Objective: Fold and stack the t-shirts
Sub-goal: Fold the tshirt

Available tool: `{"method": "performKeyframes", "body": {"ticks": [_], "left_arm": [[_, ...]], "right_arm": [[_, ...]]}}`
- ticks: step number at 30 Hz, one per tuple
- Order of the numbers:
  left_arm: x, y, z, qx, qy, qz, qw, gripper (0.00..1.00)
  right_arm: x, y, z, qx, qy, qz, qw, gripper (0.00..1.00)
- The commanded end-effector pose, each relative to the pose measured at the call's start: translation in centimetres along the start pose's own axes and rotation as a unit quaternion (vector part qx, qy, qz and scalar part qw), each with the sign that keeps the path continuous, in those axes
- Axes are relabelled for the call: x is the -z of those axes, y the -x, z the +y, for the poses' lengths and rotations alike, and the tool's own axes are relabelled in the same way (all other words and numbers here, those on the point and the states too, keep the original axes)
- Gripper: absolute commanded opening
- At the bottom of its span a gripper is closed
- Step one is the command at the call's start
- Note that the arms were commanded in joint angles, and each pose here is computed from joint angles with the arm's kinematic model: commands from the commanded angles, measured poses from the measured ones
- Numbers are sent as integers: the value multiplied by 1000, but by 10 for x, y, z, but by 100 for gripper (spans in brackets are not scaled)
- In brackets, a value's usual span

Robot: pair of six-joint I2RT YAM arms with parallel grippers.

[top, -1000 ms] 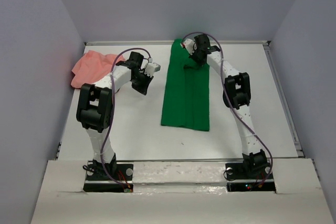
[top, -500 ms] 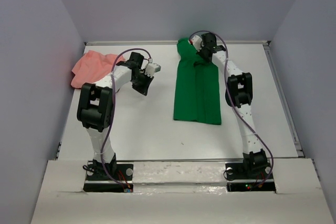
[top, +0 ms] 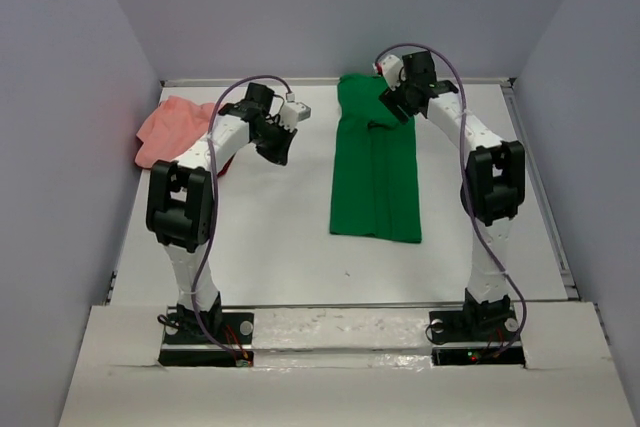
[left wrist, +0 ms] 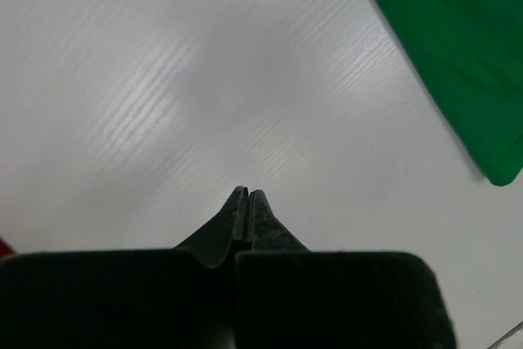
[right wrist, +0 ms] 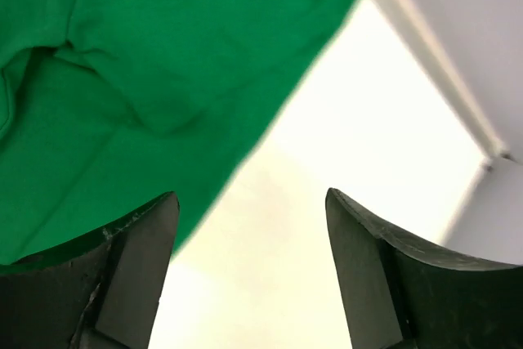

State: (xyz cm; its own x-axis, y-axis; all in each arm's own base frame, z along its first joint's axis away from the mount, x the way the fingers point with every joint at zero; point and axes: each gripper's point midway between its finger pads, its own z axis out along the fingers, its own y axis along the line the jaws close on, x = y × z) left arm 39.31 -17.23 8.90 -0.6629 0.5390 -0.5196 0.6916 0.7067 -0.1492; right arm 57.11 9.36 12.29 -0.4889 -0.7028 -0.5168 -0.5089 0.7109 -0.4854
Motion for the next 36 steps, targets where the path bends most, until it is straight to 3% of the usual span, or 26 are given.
{"method": "performKeyframes", "body": {"ticks": [1,3,4,7,9,10,14,20,26,32,36], "left_arm": [[55,55,-22,-54,-15,-84,995,0],[61,60,-35,-68,-36,-88,993,24],[66,62,-44,-71,-52,-98,991,29],[67,56,-70,-75,-101,-102,987,30],[61,47,-81,-60,-124,-92,986,32],[53,36,-95,-51,-142,-75,986,33],[45,19,-129,-74,-147,-74,984,39],[37,1,-166,-87,-156,-69,982,40],[2,-32,-155,-59,-116,-55,990,32],[-9,-50,-156,-49,-120,-57,990,40],[-14,-52,-160,-41,-133,-50,989,51]], "right_arm": [[71,34,-53,-46,-98,-62,992,79],[73,7,-40,-52,-92,-28,994,79],[88,0,-40,-61,-96,-22,993,77],[96,-47,-1,-83,-51,29,995,75],[121,-55,16,-115,-18,23,993,74],[128,-79,40,-126,19,59,990,72],[180,-98,90,-174,120,51,976,70],[214,-140,142,-212,185,67,957,68],[237,-129,148,-236,225,37,945,64],[240,-125,156,-243,256,33,935,67],[237,-126,161,-243,269,40,931,67]]}}
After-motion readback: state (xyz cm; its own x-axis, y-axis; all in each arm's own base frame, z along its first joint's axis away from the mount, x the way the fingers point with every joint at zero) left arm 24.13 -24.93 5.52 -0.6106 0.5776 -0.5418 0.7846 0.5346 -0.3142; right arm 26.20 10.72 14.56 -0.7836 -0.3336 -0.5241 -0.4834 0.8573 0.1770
